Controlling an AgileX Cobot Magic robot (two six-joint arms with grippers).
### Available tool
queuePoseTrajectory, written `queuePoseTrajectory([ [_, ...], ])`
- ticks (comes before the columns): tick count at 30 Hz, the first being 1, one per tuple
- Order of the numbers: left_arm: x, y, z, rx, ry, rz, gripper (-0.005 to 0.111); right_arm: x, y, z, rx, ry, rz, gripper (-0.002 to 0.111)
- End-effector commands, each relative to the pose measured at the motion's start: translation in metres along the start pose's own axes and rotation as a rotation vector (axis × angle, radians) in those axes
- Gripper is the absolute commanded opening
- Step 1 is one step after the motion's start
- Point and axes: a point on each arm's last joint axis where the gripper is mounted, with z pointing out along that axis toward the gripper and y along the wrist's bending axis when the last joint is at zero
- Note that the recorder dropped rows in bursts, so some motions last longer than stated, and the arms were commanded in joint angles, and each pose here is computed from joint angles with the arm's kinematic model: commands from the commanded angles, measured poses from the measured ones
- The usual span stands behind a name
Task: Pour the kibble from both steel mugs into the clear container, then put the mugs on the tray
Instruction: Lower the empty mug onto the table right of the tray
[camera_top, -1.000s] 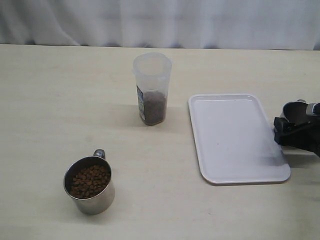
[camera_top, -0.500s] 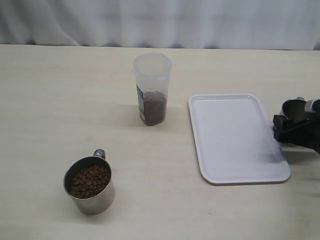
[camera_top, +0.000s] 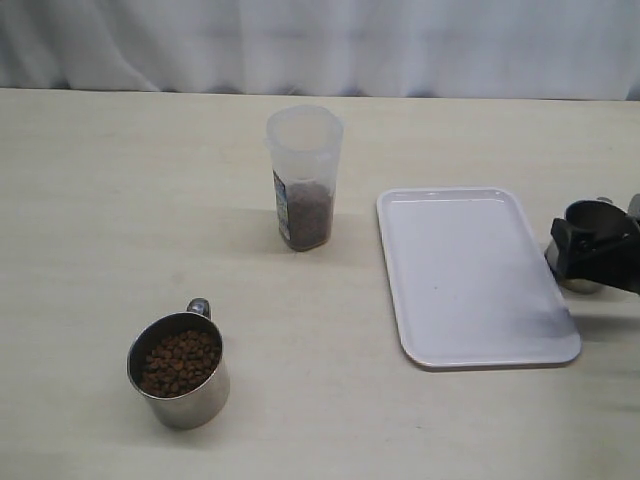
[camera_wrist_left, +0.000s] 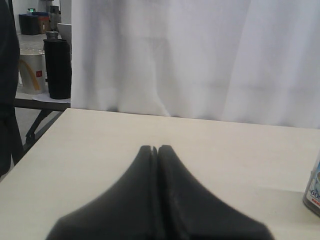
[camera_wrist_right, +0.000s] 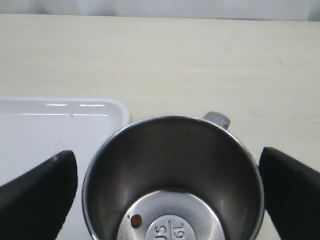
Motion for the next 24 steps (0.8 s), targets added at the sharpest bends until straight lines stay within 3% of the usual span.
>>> queuePoseTrajectory([
  [1, -0.001, 0.0, 0.0, 0.002, -0.015, -0.006, 0.0, -0.007, 0.0, -0.007, 0.007, -0.045, -0.004, 0.079],
  [20, -0.001, 0.0, 0.0, 0.002, -0.013, -0.006, 0.0, -0.055, 0.017, -0.069, -0.008, -0.344, -0.104, 0.079],
  [24, -0.001, 0.0, 0.0, 0.002, -0.013, -0.006, 0.0, -0.062, 0.024, -0.091, -0.014, -0.413, -0.132, 0.069],
])
